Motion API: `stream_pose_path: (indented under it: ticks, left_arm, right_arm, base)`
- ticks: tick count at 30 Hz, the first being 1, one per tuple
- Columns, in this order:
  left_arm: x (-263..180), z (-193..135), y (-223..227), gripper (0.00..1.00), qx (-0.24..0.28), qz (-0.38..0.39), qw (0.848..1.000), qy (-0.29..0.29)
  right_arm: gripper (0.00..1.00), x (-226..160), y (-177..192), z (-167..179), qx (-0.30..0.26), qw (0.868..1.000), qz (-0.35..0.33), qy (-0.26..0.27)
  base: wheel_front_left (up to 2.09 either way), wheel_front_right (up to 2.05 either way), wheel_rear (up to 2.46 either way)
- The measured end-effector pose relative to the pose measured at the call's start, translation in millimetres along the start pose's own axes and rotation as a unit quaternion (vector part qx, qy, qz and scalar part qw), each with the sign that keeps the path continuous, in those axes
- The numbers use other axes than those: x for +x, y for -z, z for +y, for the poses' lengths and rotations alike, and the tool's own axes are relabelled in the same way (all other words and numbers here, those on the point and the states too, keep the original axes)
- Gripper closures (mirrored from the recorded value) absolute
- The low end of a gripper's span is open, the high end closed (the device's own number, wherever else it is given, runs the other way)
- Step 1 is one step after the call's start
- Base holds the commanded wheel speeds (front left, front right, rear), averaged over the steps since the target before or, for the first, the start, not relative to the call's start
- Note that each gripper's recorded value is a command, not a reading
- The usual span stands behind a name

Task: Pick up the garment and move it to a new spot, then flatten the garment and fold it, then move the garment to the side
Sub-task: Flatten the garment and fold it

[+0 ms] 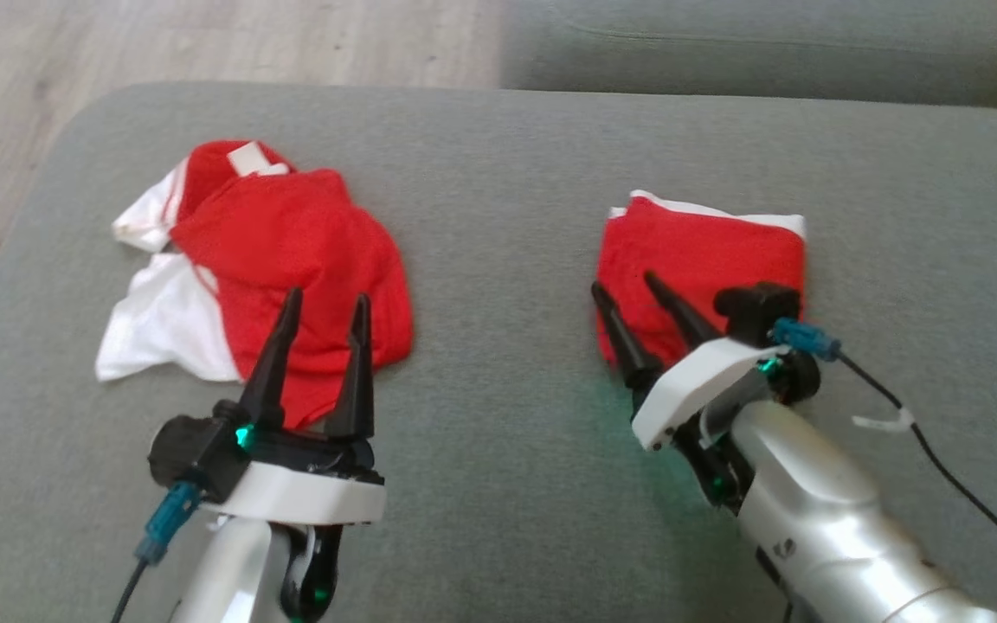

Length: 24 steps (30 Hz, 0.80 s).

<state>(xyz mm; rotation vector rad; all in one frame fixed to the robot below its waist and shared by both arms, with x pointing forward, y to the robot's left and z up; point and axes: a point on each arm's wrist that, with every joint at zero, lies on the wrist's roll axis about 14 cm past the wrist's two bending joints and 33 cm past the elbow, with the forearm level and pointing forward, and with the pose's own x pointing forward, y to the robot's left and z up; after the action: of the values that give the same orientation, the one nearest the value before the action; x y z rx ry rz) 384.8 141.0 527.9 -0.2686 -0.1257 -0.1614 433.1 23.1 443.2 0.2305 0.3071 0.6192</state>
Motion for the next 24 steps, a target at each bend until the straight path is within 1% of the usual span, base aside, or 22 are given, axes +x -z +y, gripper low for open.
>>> stream_pose_path:
  ticks: [2,4,5,8,10,13,15,16,18,20,24]
  left_arm:
    - [4,-3,-2,0.00,0.001,-0.004,1.000,0.006]
    - [9,-6,-4,0.00,0.001,-0.009,1.000,0.011]
    - [12,-9,-5,0.00,0.000,-0.011,1.000,0.015]
    - [20,-18,-8,0.00,-0.004,-0.018,0.999,0.029]
    - [24,-23,-9,0.00,-0.006,-0.021,0.999,0.036]
    - [29,-32,-6,0.00,-0.009,-0.019,0.999,0.050]
    - [32,-37,-4,0.00,-0.011,-0.017,0.998,0.058]
    - [33,-40,-3,0.00,-0.011,-0.016,0.998,0.062]
    - [34,-42,-2,0.00,-0.011,-0.015,0.998,0.065]
    - [36,-46,0,0.00,-0.013,-0.012,0.997,0.071]
    - [38,-51,3,0.00,-0.015,-0.009,0.997,0.078]
  right_arm:
    - [0.00,-3,-15,-13,-0.011,1.000,-0.022,0.018]
    - [0.00,-8,-47,-31,-0.023,0.997,-0.069,0.040]
    - [0.00,-13,-67,-41,-0.038,0.993,-0.096,0.052]
    - [0.00,-39,-110,-82,-0.085,0.978,-0.157,0.110]
    - [0.00,-63,-122,-106,-0.108,0.966,-0.179,0.152]
    - [0.00,-97,-111,-130,-0.142,0.953,-0.175,0.205]
    - [0.00,-116,-97,-139,-0.137,0.947,-0.171,0.237]
    - [0.00,-124,-91,-141,-0.143,0.944,-0.165,0.247]
    - [0.00,-131,-86,-142,-0.147,0.942,-0.162,0.255]
    - [0.00,-142,-78,-142,-0.136,0.939,-0.163,0.269]
    - [0.00,-157,-71,-142,-0.132,0.936,-0.164,0.283]
  base:
    - [0.00,0.00,0.00]
    - [0.00,0.00,0.00]
    - [0.00,0.00,0.00]
    - [0.00,0.00,0.00]
    - [0.00,0.00,0.00]
    - [0.00,0.00,0.00]
    - [0.00,0.00,0.00]
    - [0.00,0.00,0.00]
    - [0.00,0.00,0.00]
    - [0.00,0.00,0.00]
    - [0.00,0.00,0.00]
